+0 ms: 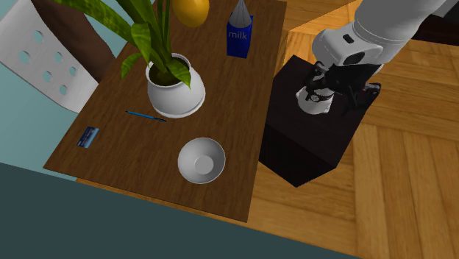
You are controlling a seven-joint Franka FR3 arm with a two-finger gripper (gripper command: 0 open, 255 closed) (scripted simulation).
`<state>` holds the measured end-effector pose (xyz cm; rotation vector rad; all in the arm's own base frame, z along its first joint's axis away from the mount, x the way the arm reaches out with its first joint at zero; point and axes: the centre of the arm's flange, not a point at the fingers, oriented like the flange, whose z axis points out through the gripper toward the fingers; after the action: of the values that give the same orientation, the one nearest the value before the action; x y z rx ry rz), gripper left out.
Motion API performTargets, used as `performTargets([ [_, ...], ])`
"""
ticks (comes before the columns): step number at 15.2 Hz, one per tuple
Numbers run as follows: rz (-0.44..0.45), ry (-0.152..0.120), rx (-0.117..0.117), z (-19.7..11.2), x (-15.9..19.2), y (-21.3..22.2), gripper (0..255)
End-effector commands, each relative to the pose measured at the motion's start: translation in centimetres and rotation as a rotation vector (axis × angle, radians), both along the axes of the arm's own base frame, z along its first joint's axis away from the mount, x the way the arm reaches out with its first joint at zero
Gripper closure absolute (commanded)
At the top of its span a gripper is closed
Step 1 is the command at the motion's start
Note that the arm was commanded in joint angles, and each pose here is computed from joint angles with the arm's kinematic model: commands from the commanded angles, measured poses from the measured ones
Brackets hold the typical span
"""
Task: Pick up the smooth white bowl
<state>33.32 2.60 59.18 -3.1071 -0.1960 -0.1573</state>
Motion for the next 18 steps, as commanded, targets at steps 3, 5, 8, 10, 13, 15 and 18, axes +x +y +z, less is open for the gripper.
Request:
performTargets([
  [3,0.005,0.004,0.0,-1.1,2.2,-1.2,0],
  [5,0.01,0.008,0.0,-2.2,4.3,-2.4,0],
  [8,0.018,0.014,0.001,-3.8,7.6,-4.1,0],
  [10,0.023,0.018,0.001,-4.9,9.7,-5.3,0],
  [13,0.03,0.024,0.001,-6.6,13.0,-7.0,0],
  [15,0.035,0.028,0.002,-7.7,15.2,-8.1,0],
  [18,0.043,0.034,0.002,-9.4,18.4,-9.8,0],
])
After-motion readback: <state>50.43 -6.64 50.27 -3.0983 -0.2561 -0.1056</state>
